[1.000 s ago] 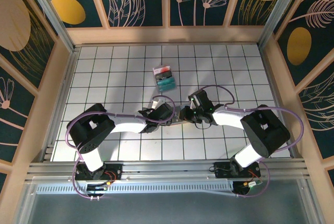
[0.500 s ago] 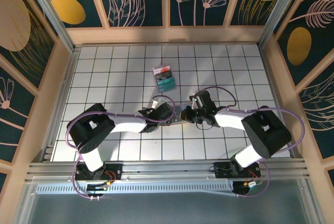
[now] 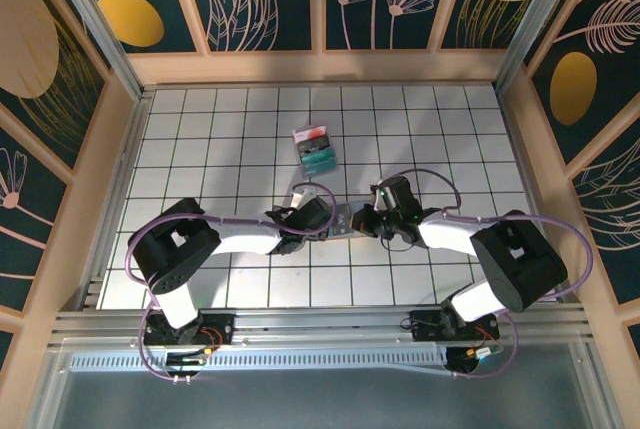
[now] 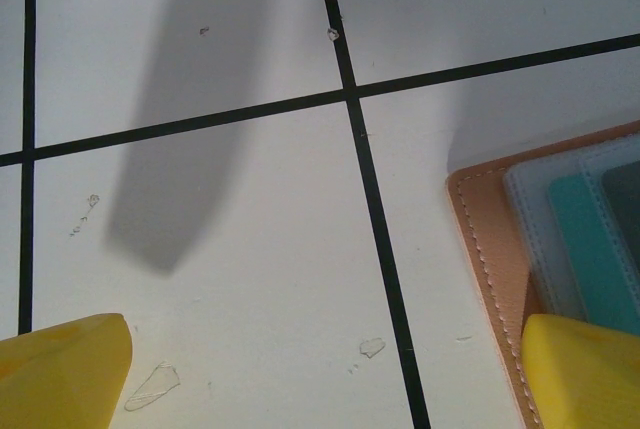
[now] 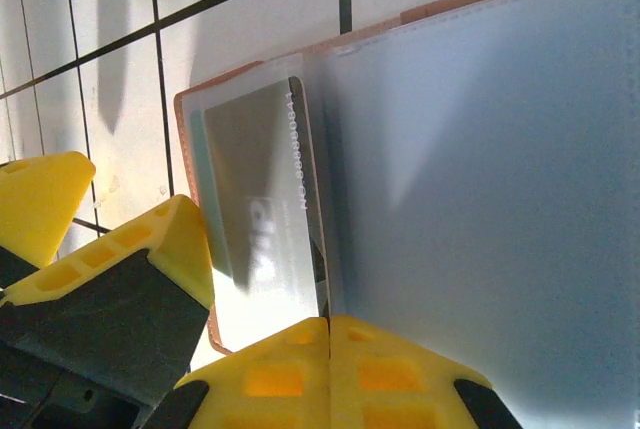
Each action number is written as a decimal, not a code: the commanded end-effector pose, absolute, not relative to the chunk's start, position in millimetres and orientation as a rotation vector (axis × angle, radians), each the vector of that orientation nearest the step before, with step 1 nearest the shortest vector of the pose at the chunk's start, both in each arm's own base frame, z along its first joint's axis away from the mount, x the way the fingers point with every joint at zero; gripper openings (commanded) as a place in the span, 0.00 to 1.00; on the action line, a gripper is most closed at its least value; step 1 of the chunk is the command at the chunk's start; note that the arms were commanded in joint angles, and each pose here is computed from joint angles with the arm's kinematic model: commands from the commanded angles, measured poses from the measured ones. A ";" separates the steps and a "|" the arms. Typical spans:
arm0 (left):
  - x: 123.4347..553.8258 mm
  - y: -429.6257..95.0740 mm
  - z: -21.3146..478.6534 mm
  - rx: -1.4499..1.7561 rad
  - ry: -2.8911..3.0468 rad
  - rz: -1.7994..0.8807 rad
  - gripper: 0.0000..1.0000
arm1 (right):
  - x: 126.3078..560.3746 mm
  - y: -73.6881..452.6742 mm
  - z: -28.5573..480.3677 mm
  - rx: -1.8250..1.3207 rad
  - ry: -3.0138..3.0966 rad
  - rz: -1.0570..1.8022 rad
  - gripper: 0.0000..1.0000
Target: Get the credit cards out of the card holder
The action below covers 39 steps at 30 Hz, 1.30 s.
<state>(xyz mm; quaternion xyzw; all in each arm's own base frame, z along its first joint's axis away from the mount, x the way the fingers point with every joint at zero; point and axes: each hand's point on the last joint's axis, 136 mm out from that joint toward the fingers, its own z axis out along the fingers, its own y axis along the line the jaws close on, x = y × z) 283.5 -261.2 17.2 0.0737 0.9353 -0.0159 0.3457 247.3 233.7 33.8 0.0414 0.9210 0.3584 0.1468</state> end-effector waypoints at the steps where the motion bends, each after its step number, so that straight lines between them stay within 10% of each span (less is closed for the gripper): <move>1: 266.7 -230.3 -2.3 0.256 2.514 0.137 0.99 | 239.6 230.3 31.5 0.163 2.672 1.053 0.00; 39: 273.7 -253.0 9.1 0.283 2.506 0.044 0.99 | 238.5 250.2 40.4 0.177 2.633 1.153 0.05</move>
